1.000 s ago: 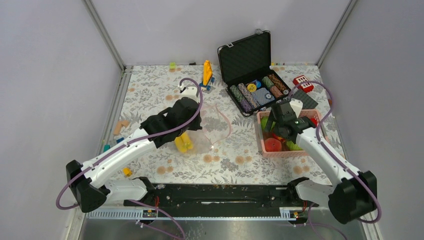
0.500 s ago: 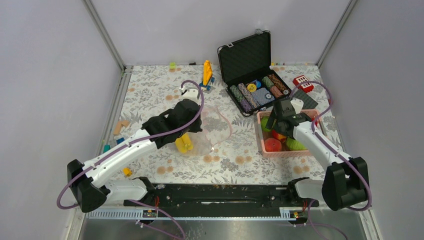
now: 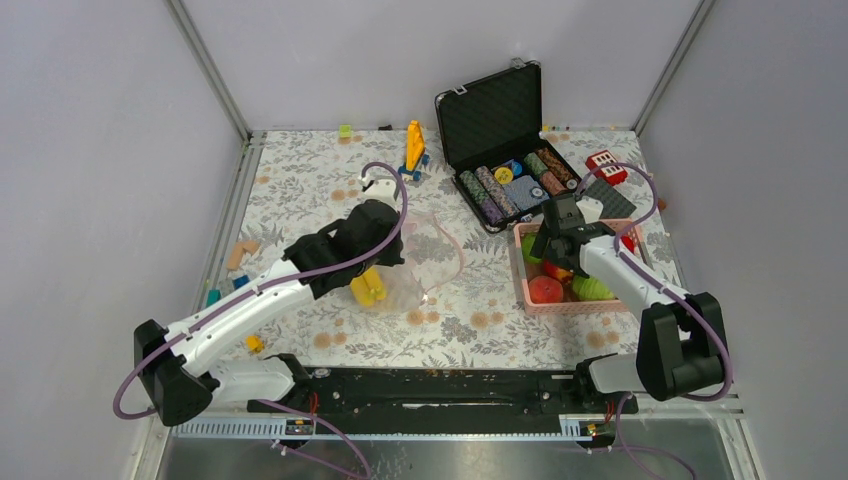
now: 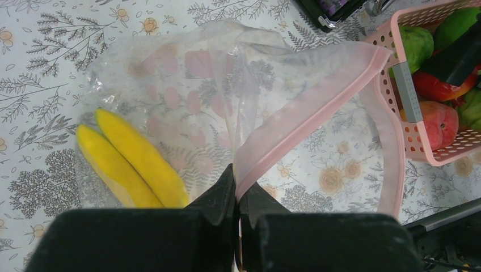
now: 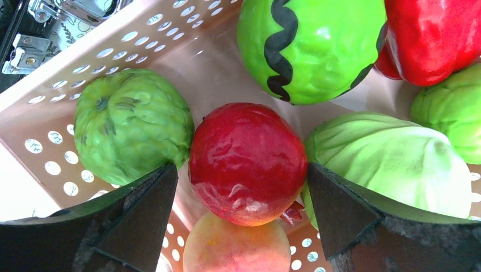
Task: Place the food in the zip-top bag and seal the zipper
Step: Pick up the fake fruit from the zipper food storage bag.
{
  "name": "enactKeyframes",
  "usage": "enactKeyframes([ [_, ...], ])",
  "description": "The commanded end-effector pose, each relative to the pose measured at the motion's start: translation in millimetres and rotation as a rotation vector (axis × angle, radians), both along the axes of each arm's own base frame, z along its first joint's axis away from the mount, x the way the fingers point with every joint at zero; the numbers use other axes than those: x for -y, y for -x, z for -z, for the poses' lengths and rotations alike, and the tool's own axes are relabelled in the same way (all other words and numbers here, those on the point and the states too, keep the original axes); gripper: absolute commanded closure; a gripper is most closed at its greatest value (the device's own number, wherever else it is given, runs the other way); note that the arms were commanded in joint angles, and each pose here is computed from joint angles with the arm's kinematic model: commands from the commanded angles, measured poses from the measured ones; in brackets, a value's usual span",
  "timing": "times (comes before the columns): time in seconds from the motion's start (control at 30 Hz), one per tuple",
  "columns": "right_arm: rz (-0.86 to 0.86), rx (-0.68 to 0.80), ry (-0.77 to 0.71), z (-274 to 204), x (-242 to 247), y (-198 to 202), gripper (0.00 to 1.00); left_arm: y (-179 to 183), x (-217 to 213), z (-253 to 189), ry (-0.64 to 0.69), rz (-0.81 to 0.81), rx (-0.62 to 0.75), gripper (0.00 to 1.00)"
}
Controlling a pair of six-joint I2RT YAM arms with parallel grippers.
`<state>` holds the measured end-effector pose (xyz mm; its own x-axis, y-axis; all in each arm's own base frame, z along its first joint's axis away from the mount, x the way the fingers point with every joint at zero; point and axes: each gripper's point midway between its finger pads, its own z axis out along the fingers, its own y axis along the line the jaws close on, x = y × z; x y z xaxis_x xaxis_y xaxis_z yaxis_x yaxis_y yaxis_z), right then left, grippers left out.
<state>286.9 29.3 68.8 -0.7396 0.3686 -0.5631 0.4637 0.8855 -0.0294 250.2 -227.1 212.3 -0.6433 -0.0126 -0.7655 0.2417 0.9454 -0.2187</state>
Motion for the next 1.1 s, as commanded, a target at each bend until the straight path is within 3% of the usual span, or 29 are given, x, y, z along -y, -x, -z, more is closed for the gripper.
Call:
enactKeyframes([
  [0.0,0.045,-0.002,0.019,9.6,6.0,-1.3,0.09,-3.5,2.6,-16.1,0.051,0.009,0.053,1.00],
  [0.2,0.059,-0.008,0.015,16.4,6.6,2.7,0.18,-5.8,-2.1,-16.3,0.038,-0.006,0.072,1.00],
  [0.6,0.084,0.131,-0.022,-8.8,11.3,12.2,0.48,-7.3,-4.0,-14.8,0.028,-0.015,0.080,1.00],
  [1.07,0.023,0.292,-0.103,-47.6,4.9,22.2,0.55,-7.6,1.7,-12.1,0.040,0.003,0.070,1.00],
])
